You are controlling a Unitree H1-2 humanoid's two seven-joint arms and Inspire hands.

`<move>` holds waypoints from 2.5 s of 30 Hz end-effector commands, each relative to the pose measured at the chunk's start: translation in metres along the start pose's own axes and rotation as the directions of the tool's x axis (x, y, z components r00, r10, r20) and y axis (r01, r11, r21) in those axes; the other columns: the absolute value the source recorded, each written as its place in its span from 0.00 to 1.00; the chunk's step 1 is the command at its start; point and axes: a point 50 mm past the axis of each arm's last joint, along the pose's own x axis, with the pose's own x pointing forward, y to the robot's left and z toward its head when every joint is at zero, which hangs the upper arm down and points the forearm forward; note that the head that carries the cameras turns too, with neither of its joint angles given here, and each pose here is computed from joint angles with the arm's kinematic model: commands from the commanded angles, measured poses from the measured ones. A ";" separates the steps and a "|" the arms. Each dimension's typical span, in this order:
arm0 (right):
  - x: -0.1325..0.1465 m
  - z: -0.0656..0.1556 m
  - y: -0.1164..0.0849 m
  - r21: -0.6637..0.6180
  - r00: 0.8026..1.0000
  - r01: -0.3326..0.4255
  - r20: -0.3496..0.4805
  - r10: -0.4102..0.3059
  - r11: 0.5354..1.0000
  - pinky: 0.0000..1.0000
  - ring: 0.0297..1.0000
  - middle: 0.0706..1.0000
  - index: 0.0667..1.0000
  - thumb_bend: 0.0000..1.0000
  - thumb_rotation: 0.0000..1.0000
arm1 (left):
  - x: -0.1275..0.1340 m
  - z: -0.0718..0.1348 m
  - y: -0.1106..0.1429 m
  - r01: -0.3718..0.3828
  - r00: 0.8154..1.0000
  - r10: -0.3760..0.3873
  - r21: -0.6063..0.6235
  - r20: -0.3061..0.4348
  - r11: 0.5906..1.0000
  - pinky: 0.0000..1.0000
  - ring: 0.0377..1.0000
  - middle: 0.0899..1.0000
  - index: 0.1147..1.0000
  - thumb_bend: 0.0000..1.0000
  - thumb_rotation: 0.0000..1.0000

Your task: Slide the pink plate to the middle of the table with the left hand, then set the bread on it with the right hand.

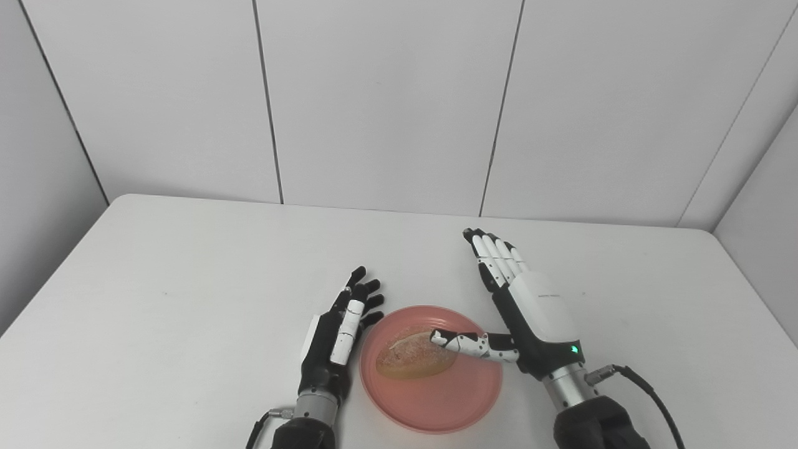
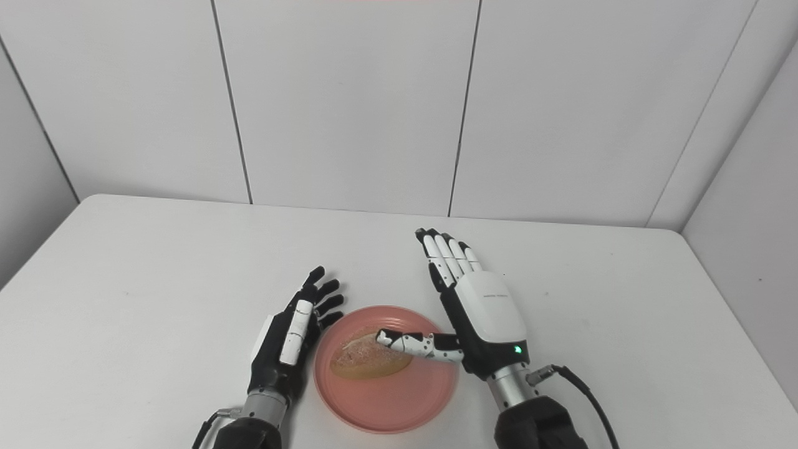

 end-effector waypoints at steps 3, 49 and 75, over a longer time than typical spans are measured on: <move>0.001 -0.003 -0.002 0.182 0.996 0.083 -0.008 -0.083 0.980 1.00 0.98 1.00 1.00 1.00 0.97 | 0.000 0.008 -0.003 -0.022 0.994 0.016 0.051 0.110 0.998 0.80 0.86 0.87 0.88 0.74 0.84; -0.031 -0.014 0.052 0.673 0.918 0.346 -0.386 -0.088 0.654 1.00 0.98 0.97 1.00 0.84 1.00 | -0.009 0.011 -0.003 -0.022 0.999 0.018 0.073 0.048 0.997 1.00 1.00 1.00 1.00 0.81 0.93; -0.027 -0.001 0.064 0.678 0.914 0.337 -0.402 -0.055 0.653 1.00 0.97 0.97 1.00 0.82 1.00 | -0.009 0.016 0.015 -0.013 0.999 0.009 0.074 0.053 0.997 1.00 1.00 1.00 1.00 0.81 0.92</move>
